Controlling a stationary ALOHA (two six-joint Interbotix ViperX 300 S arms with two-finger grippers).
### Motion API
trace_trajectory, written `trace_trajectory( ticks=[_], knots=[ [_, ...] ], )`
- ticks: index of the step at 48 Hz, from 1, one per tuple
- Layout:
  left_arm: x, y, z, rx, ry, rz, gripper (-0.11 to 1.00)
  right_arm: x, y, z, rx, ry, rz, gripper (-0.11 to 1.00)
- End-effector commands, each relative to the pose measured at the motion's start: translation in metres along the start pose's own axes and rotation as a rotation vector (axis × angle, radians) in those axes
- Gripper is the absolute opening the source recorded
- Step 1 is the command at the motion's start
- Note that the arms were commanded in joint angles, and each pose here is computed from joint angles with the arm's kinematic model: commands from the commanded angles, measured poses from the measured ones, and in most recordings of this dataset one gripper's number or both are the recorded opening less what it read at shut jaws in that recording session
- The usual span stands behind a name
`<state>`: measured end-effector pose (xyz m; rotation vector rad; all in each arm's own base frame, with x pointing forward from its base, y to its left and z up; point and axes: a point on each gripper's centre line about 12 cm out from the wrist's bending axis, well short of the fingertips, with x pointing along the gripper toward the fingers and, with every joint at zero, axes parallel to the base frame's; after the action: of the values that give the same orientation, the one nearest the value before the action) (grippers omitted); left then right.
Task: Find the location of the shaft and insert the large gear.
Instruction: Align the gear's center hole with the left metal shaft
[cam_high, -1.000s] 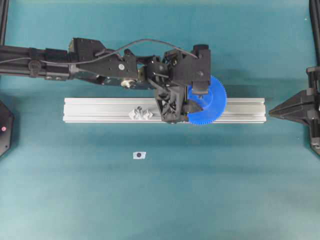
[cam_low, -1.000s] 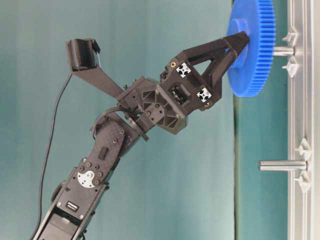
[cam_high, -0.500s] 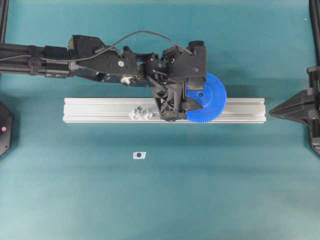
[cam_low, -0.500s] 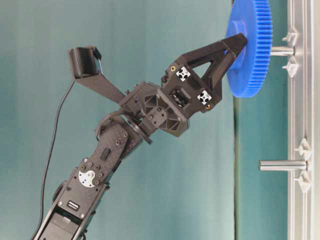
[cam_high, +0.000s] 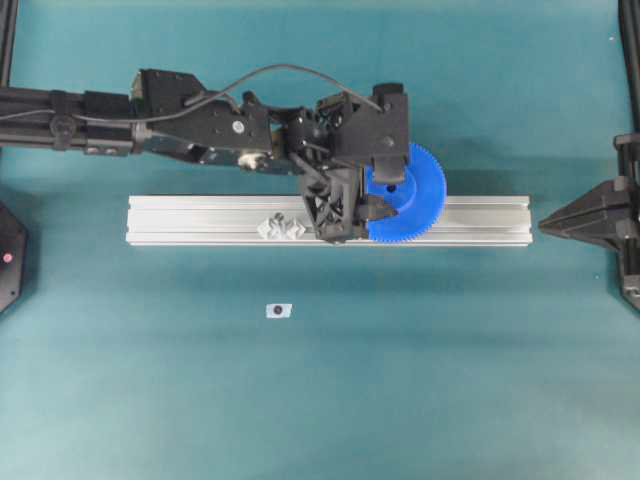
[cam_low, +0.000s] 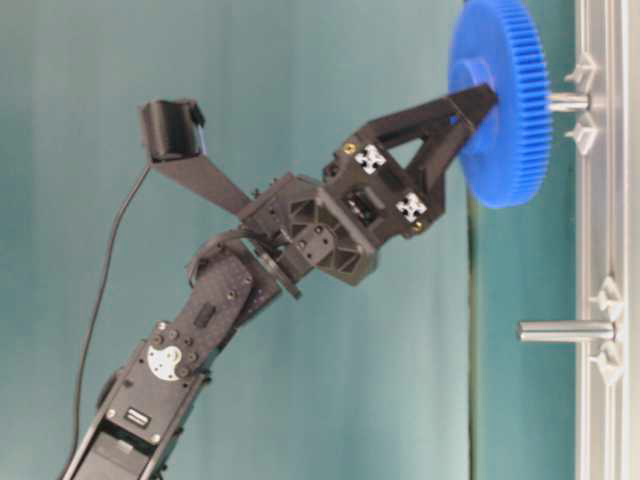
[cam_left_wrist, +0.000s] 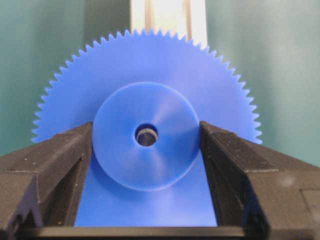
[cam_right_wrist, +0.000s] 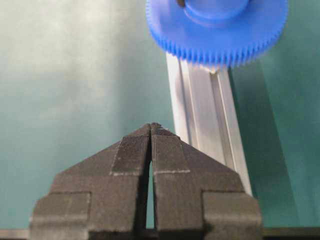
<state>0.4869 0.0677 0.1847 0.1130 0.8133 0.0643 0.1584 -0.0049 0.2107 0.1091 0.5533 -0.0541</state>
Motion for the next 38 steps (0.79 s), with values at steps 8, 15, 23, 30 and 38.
trace_trajectory(
  ticks=[8, 15, 23, 30, 38],
  knots=[
    [-0.01, -0.015, 0.015, 0.025, -0.042, -0.017, 0.71, 0.0, 0.0, 0.004, 0.012, -0.013, -0.003, 0.02],
    [-0.008, -0.012, 0.02, 0.029, -0.058, -0.011, 0.71, 0.0, 0.0, 0.004, 0.011, -0.014, -0.002, 0.02],
    [-0.007, -0.002, 0.025, 0.018, -0.073, 0.004, 0.71, 0.0, 0.0, 0.004, 0.012, -0.014, -0.003, 0.02],
    [-0.008, 0.004, 0.033, 0.012, -0.091, 0.015, 0.71, 0.0, 0.0, 0.004, 0.012, -0.016, -0.003, 0.02],
    [-0.006, 0.005, 0.036, 0.017, -0.097, 0.016, 0.71, 0.0, 0.0, 0.004, 0.012, -0.014, -0.003, 0.02]
  ],
)
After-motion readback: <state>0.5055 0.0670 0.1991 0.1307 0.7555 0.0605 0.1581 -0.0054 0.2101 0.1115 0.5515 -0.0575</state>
